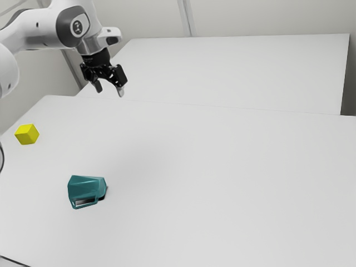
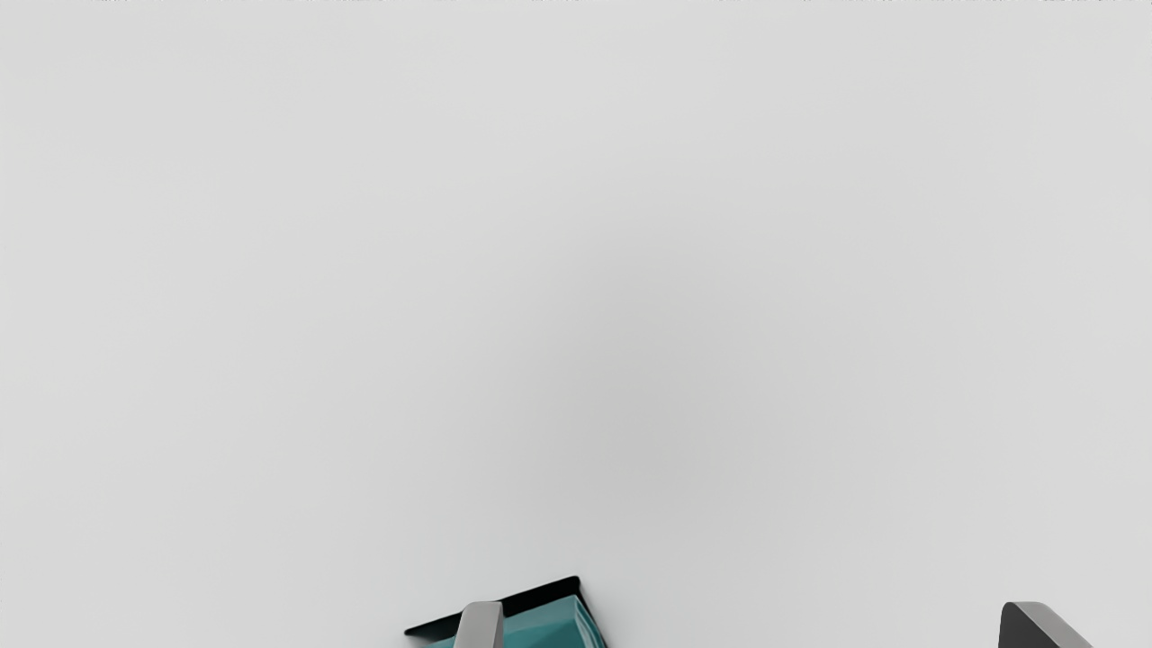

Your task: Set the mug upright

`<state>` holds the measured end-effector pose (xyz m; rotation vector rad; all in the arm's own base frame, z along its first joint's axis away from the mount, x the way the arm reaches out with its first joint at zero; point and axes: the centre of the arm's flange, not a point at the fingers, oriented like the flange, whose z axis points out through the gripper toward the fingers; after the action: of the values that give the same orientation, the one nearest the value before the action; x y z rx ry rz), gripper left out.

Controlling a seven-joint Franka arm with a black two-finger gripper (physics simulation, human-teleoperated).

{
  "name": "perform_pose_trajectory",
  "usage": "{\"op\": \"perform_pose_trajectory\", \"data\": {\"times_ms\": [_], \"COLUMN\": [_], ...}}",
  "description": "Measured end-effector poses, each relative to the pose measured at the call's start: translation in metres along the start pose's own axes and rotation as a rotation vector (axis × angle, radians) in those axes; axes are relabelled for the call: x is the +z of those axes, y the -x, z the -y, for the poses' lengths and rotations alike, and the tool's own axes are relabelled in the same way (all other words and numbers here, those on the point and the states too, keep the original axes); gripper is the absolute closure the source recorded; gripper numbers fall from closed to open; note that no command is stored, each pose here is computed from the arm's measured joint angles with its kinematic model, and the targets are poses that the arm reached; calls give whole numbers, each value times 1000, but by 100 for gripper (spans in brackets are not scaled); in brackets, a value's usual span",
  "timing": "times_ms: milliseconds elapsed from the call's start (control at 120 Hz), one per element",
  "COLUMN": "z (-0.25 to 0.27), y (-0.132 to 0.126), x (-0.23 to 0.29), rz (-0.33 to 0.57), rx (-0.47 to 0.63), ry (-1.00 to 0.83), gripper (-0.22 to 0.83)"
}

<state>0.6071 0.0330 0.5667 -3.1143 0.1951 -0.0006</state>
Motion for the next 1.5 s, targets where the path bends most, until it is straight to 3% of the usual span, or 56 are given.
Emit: {"op": "perform_pose_trajectory", "data": {"times_ms": [158, 283, 433, 592, 733, 975, 1067, 1242, 1500], "z": [4, 10, 19, 28, 38, 10, 6, 46, 97], "y": [11, 47, 97, 135, 143, 170, 192, 236, 265], "x": [-1, 23, 58, 88, 105, 168, 178, 189, 200], "rz": [-11, -39, -149, -297, -443, -563, -616, -729, -809], "rx": [-4, -28, -89, -164, -186, -149, -112, -100, -75], "ry": [9, 38, 82, 254, 443, 651, 666, 603, 482], "gripper": [0, 0, 0, 1, 0, 0, 0, 0, 0]}}
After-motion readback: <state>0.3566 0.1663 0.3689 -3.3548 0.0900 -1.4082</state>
